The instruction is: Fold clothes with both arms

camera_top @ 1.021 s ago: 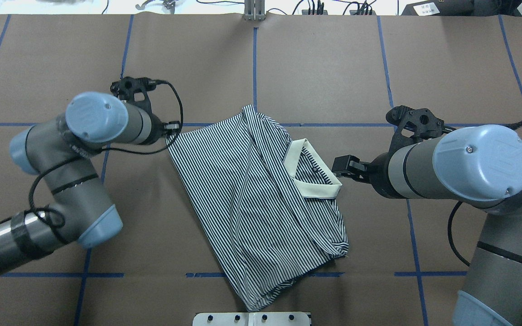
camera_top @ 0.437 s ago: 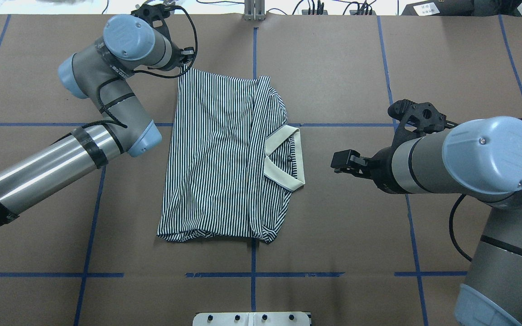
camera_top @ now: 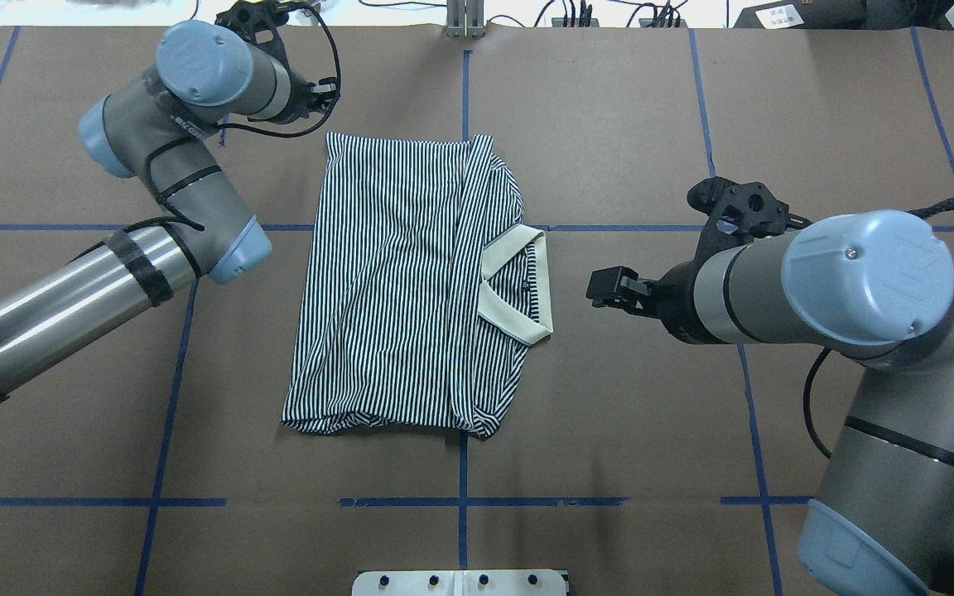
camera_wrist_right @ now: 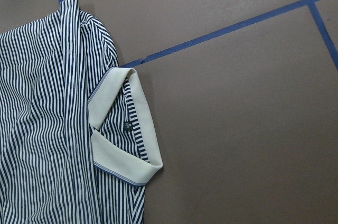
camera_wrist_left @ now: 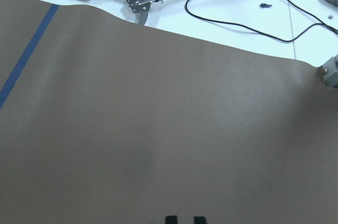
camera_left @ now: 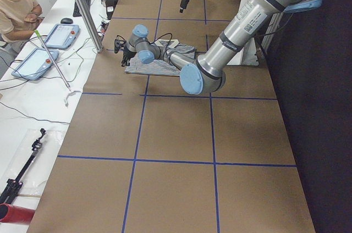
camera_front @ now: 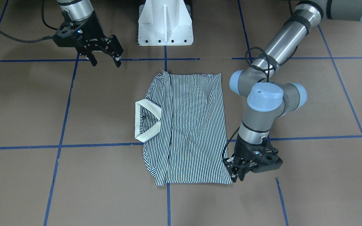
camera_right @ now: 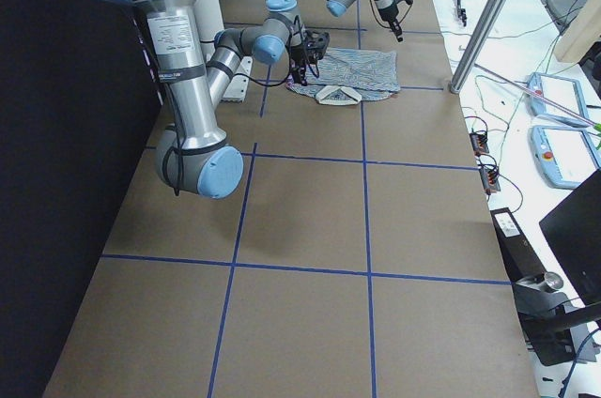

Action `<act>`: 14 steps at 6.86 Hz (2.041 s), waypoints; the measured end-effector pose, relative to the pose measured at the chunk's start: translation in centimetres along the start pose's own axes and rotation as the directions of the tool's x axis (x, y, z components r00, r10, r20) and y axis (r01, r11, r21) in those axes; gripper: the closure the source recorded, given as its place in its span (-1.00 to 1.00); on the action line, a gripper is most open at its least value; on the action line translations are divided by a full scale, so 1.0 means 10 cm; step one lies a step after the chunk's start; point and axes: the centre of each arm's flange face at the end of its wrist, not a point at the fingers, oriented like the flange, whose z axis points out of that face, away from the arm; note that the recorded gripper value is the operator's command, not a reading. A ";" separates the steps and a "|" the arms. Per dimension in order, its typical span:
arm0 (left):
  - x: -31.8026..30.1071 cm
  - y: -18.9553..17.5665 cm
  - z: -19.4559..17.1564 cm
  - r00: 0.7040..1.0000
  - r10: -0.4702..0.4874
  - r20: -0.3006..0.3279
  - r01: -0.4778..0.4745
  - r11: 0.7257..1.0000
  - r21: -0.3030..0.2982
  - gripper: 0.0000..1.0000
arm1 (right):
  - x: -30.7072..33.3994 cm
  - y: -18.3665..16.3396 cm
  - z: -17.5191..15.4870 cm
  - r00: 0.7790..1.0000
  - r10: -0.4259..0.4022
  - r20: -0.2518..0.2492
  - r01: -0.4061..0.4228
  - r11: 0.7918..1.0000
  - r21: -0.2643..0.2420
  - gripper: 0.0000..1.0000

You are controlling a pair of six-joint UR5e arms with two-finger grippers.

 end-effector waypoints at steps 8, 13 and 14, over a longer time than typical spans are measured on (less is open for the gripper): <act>-0.46 0.31 -0.63 0.996 -0.001 -0.087 -0.004 0.999 -0.051 0.20 | -1.32 0.88 1.36 0.953 -0.292 -0.084 0.285 0.955 -0.083 -1.00; -0.54 0.34 -0.63 0.997 -0.003 -0.081 -0.002 0.998 -0.056 0.18 | -1.44 1.20 1.78 0.853 -0.495 -0.164 0.466 0.865 -0.184 -1.00; -0.53 0.34 -0.63 0.997 -0.003 -0.082 -0.001 0.998 -0.055 0.18 | -1.43 1.23 1.80 0.846 -0.506 -0.167 0.475 0.859 -0.192 -1.00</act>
